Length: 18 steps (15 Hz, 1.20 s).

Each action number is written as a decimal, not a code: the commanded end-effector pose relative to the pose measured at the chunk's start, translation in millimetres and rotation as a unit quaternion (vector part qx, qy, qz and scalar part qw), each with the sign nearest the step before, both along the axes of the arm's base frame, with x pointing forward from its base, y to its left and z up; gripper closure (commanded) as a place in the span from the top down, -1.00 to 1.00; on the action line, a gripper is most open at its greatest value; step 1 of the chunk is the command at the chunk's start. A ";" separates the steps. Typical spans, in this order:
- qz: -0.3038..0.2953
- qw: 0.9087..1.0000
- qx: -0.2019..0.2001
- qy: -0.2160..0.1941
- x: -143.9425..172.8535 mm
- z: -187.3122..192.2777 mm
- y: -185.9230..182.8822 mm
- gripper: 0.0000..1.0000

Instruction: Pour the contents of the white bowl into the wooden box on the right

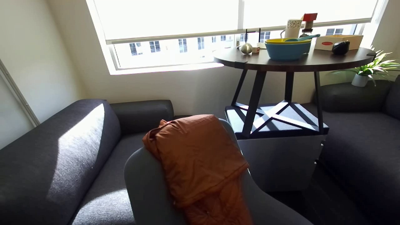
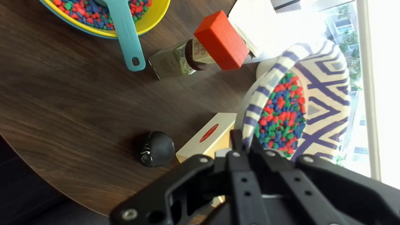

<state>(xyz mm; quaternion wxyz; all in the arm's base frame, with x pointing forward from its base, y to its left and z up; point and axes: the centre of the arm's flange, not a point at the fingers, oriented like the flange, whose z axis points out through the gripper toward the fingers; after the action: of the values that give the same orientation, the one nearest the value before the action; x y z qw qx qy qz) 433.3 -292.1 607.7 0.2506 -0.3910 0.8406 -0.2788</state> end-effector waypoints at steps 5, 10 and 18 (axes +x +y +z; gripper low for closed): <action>-0.013 1.000 0.004 -0.009 2.4 4.9 -6.7 -0.97; -0.061 0.998 -0.018 -0.027 9.3 8.8 -49.0 -0.97; -0.007 0.977 -0.200 0.071 31.2 -10.4 -108.4 -0.97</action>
<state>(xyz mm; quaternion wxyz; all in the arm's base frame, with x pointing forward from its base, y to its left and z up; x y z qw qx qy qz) 450.8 -377.8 594.5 0.1579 -0.4054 0.8109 -0.3912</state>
